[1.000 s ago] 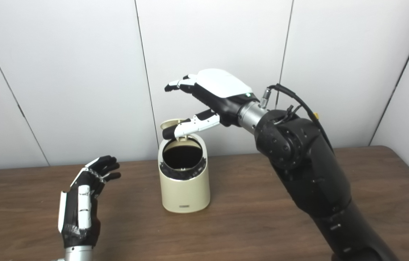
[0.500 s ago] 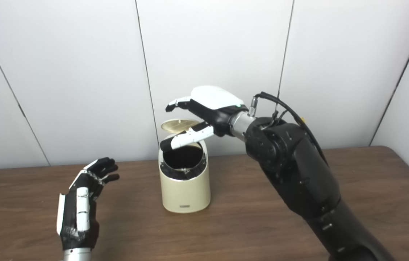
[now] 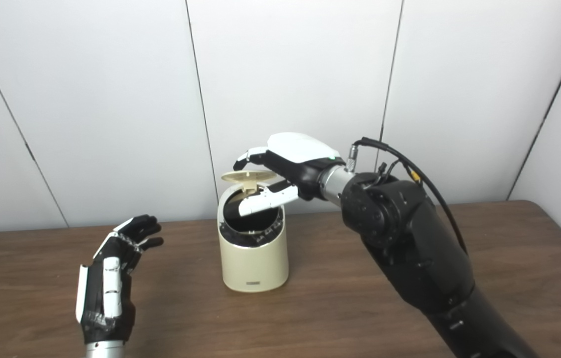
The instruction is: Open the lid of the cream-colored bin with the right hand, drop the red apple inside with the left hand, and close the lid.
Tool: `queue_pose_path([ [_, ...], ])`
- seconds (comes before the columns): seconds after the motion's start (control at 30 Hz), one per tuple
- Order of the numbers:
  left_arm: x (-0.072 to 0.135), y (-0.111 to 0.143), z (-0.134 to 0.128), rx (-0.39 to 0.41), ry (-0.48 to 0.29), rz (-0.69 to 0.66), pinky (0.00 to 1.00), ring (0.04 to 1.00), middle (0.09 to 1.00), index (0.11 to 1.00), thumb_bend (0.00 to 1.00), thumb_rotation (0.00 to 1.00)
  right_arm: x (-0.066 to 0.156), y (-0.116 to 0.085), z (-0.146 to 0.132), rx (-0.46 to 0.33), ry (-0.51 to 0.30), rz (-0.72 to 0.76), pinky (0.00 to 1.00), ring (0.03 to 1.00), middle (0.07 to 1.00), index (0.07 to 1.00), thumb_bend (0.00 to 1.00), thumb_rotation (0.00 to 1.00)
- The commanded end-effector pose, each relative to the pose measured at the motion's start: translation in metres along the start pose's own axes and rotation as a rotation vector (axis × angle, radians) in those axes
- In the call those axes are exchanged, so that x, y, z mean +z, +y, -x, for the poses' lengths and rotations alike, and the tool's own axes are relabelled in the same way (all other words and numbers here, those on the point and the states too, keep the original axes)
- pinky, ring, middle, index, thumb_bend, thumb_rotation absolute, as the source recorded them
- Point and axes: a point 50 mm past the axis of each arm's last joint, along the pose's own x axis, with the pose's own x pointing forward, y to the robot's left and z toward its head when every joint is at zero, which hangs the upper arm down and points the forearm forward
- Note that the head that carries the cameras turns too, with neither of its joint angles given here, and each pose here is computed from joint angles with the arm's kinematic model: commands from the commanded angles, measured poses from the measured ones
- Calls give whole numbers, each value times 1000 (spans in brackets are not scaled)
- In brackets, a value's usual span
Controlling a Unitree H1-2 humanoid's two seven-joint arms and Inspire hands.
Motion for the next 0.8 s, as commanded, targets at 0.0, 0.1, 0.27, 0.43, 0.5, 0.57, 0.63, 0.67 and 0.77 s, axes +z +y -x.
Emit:
queue_pose_path([
  [0.0, 14, -7, -11, -9, -69, 10, 660, 735, 745, 723, 478, 869, 4, -20, 7, -64, -17, 23, 778, 885, 908, 812, 940, 951],
  [0.1, 15, -7, -11, -7, -71, 11, 666, 739, 748, 726, 479, 867, 3, -17, 10, -55, -17, 35, 817, 881, 890, 807, 932, 969],
  [0.27, 17, -9, -12, 3, -68, -2, 664, 737, 746, 727, 499, 865, 0, -12, 16, -35, -37, 2, 883, 899, 862, 808, 932, 982],
  [0.43, 21, -12, -12, 4, -73, -3, 662, 733, 744, 726, 502, 860, -3, -3, 25, -18, -29, -31, 868, 891, 859, 812, 924, 953],
  [0.5, 23, -12, -12, 6, -78, -6, 665, 734, 745, 725, 507, 862, -6, 3, 29, -11, -25, -45, 839, 879, 851, 811, 914, 935],
  [0.57, 25, -13, -12, 10, -79, -4, 664, 733, 745, 724, 508, 859, -9, 11, 32, -5, -26, -58, 835, 873, 837, 809, 925, 931],
  [0.63, 27, -14, -12, 7, -82, -2, 669, 737, 748, 727, 504, 858, -12, 20, 34, 7, -27, -66, 843, 874, 833, 811, 931, 932],
  [0.67, 28, -14, -12, 6, -82, -1, 672, 739, 750, 727, 500, 857, -13, 25, 34, 10, -28, -66, 846, 875, 828, 811, 929, 931],
  [0.77, 29, -14, -13, 10, -86, 2, 667, 736, 747, 724, 492, 847, -14, 36, 35, 7, -43, -68, 841, 873, 819, 814, 896, 898],
])
